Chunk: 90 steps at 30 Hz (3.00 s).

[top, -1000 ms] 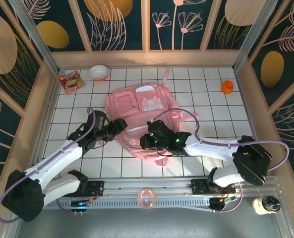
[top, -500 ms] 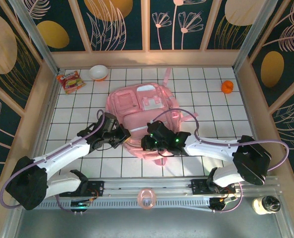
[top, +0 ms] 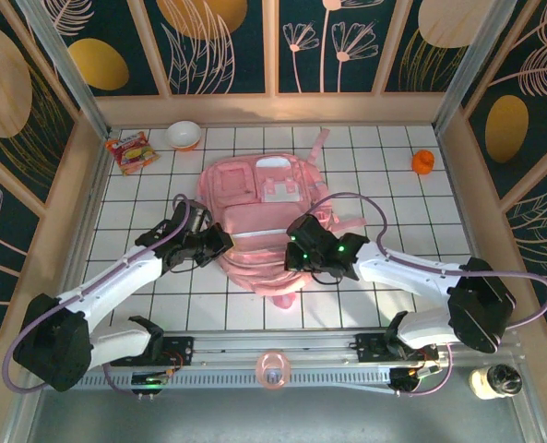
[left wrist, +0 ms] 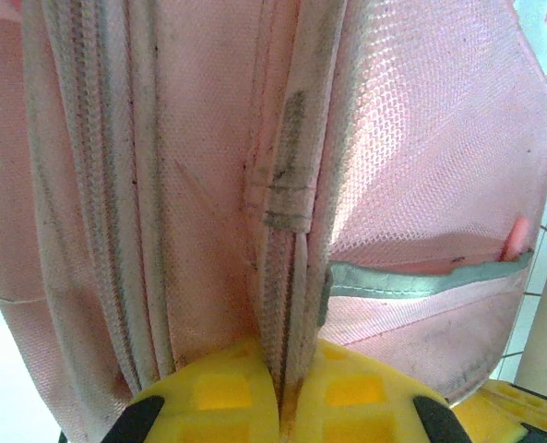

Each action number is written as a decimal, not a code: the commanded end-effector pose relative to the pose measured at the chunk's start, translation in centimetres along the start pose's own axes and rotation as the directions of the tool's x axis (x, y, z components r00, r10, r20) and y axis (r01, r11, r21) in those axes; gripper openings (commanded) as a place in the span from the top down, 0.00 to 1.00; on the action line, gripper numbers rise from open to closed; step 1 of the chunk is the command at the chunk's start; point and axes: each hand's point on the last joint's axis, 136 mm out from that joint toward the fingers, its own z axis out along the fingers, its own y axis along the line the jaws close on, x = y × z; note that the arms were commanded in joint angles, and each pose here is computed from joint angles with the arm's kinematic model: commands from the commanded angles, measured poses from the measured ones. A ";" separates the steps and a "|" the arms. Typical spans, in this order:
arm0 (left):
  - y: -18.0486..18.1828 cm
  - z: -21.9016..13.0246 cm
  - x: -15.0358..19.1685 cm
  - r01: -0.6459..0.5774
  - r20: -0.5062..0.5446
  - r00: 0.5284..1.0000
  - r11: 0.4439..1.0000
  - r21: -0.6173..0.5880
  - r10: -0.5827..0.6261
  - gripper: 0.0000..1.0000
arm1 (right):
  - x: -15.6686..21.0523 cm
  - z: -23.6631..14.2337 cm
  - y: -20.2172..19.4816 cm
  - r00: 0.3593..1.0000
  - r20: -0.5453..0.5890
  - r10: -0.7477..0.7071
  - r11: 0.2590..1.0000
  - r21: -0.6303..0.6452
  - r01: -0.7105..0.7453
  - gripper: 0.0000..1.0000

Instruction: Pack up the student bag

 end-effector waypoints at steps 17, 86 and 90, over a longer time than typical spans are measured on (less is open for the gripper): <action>1.3 -1.6 -3.5 -0.093 0.117 0.988 0.991 -0.096 0.104 1.00 | -0.2 0.6 -0.5 0.997 -0.005 -0.078 0.986 0.150 0.078 1.00; -1.1 0.1 -0.8 0.027 -0.048 0.999 0.991 0.128 -0.021 1.00 | -12.1 0.7 -4.5 0.974 0.222 0.038 0.988 0.138 -0.070 1.00; -1.1 0.0 -1.0 0.024 -0.026 0.999 0.991 0.135 -0.021 1.00 | -12.8 0.8 -4.5 0.968 0.244 0.058 0.993 0.084 -0.081 1.00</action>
